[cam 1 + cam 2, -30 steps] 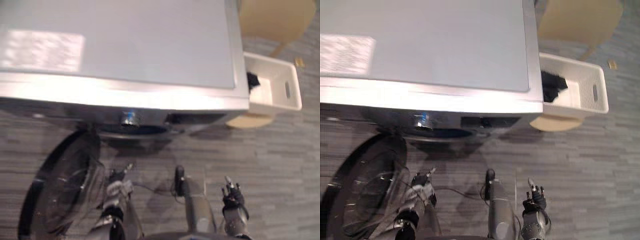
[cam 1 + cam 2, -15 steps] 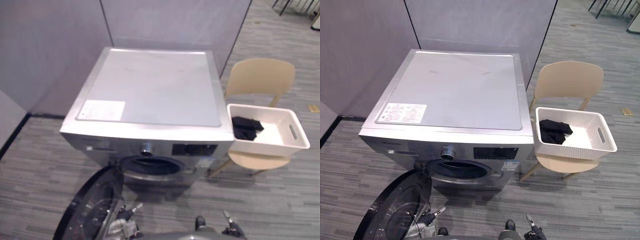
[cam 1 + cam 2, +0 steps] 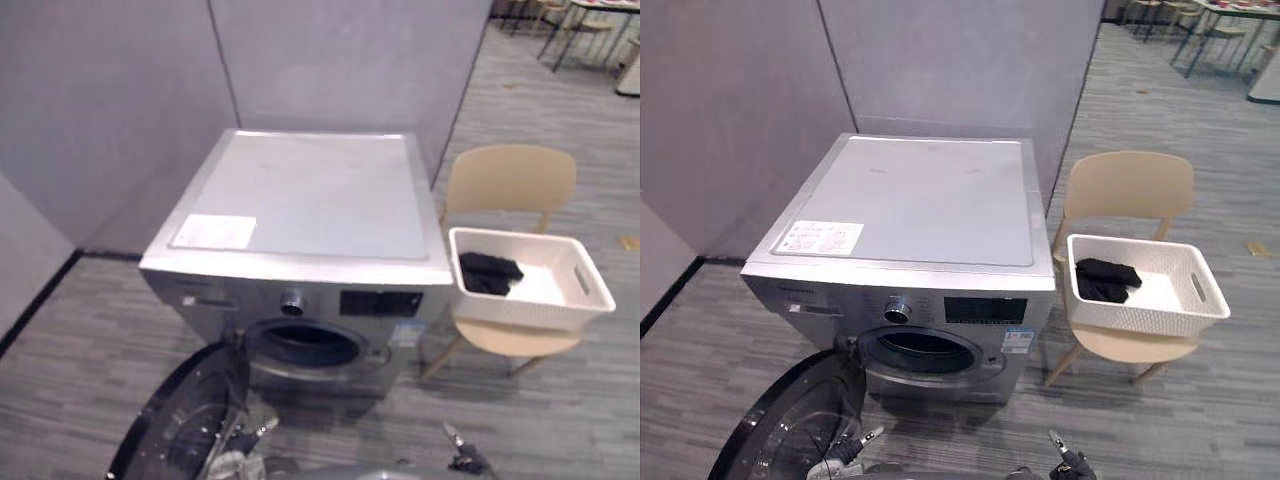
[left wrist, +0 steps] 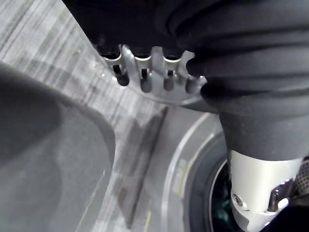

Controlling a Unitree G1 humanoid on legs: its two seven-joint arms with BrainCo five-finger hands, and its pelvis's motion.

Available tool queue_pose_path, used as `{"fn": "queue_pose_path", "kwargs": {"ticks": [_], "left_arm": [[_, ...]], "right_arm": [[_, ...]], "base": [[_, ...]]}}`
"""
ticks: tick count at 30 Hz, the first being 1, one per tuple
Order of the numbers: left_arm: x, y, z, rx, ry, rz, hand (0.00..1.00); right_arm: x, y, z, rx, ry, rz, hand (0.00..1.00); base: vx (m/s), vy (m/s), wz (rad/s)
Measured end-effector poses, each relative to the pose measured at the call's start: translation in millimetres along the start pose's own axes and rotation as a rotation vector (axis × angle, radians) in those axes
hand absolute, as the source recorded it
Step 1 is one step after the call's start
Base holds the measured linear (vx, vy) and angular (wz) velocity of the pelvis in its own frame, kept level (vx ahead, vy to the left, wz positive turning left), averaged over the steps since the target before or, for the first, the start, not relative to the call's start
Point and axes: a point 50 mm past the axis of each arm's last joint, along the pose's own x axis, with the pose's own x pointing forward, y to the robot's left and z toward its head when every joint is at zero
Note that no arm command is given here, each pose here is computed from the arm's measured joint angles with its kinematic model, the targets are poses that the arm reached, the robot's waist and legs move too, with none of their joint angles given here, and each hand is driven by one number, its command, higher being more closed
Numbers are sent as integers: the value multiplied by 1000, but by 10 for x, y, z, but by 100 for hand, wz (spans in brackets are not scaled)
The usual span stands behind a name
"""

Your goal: Pick up the laundry basket with both hands and put the clothes into the washing machine.

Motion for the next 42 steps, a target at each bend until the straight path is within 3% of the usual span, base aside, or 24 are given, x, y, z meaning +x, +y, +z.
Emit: {"fn": "queue_pose_path", "kwargs": {"ticks": [4, 8, 17, 25, 34, 40, 42], "left_arm": [[4, 80, 3, -51, 2, 31, 0], [8, 61, 31, 2, -10, 26, 0], [-19, -519, 316, 40, -110, -124, 0], [-22, -401, 141, 52, -63, -82, 0], [3, 111, 12, -54, -8, 61, 0], [-13, 6, -7, -70, -19, 31, 0], [-31, -49, -18, -134, -27, 29, 0]], "right_arm": [[-45, -70, -166, -15, 39, -8, 0], [-69, -95, -199, -73, 38, 9, 0], [-74, -102, -91, -51, -15, 18, 0], [-54, -312, -97, 60, 27, -87, 0], [-66, -460, -94, 196, 11, -164, 0], [-9, -191, 34, 81, -22, -65, 0], [-2, -34, 118, -29, -59, 7, 0]], "base": [[-1, 116, -71], [108, 17, -62], [91, -43, -33], [45, -249, -26], [-47, -224, -21], [-13, 5, -61], [-7, 90, -56]]}}
